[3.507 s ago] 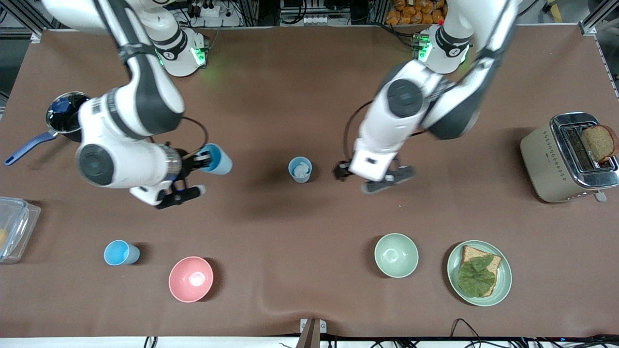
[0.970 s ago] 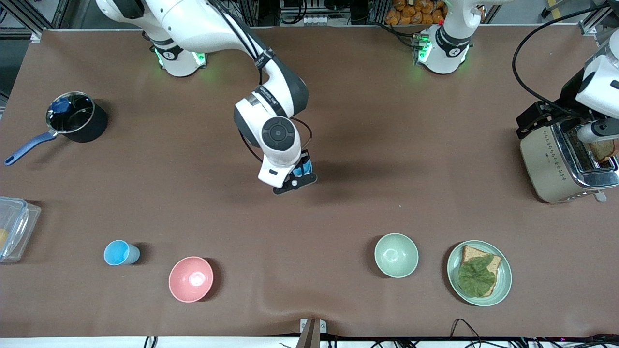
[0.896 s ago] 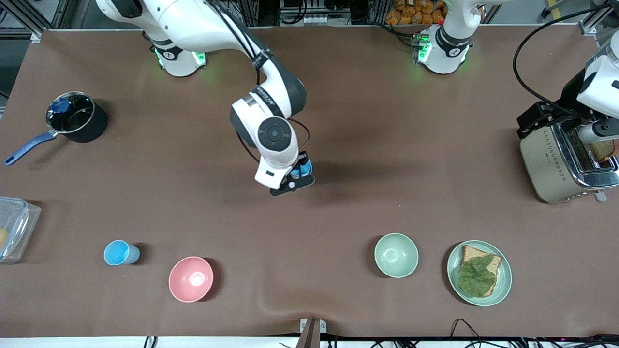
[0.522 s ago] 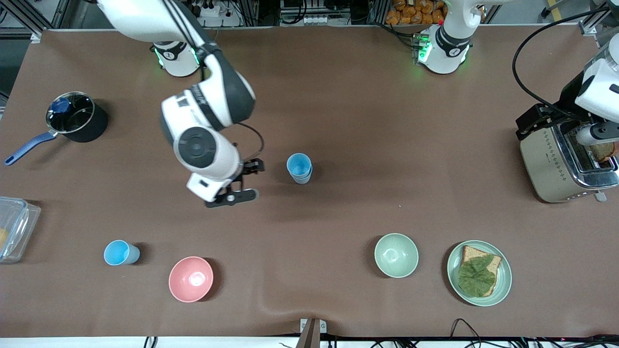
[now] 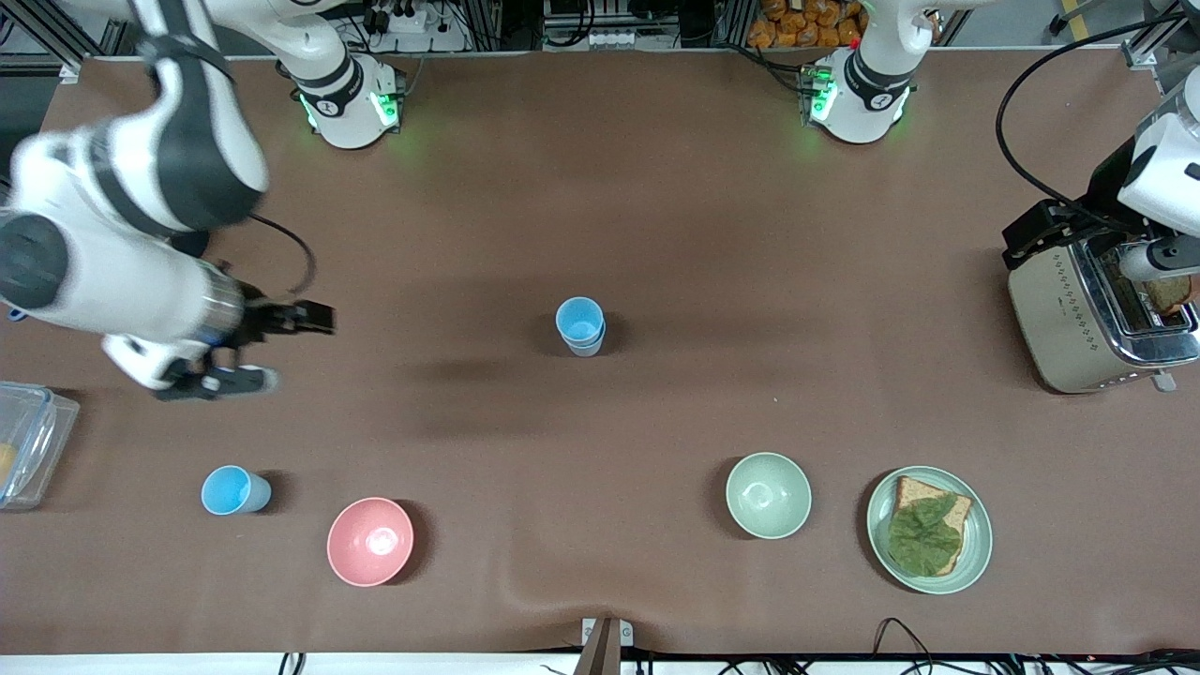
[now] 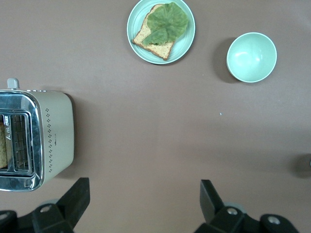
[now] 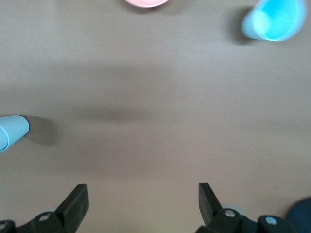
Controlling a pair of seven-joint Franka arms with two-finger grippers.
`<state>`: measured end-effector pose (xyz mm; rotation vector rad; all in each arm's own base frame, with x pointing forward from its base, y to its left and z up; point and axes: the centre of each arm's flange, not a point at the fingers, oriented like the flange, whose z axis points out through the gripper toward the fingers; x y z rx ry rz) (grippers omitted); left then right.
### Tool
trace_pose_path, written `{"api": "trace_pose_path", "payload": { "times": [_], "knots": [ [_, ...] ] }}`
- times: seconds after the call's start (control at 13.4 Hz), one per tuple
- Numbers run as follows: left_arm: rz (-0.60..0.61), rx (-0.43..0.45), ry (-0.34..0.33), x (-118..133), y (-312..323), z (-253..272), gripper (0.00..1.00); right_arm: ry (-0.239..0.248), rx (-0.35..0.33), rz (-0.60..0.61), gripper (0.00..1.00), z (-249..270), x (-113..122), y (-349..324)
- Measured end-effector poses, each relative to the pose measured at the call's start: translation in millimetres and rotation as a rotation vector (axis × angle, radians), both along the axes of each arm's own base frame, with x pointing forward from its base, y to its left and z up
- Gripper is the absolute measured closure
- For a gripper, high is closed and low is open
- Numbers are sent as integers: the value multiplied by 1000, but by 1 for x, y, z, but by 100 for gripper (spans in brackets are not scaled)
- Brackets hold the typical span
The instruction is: Stack blue cups with both arms
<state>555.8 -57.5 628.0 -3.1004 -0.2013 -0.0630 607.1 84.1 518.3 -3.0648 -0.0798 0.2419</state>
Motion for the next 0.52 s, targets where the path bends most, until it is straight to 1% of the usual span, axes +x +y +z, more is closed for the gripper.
{"api": "trace_pose_path", "payload": {
  "times": [0.15,0.22,0.37,0.52],
  "knots": [
    [1,0,4,-1,1,1,0,-54,1,-14,0,44,-27,-40],
    [1,1,7,-1,1,1,0,-74,-6,-9,0,60,-40,-58],
    [2,1,8,-2,1,4,0,-80,-25,4,0,81,-63,-80],
    [2,1,13,-4,1,8,0,-88,-50,43,0,91,-73,-82]
  ]
}}
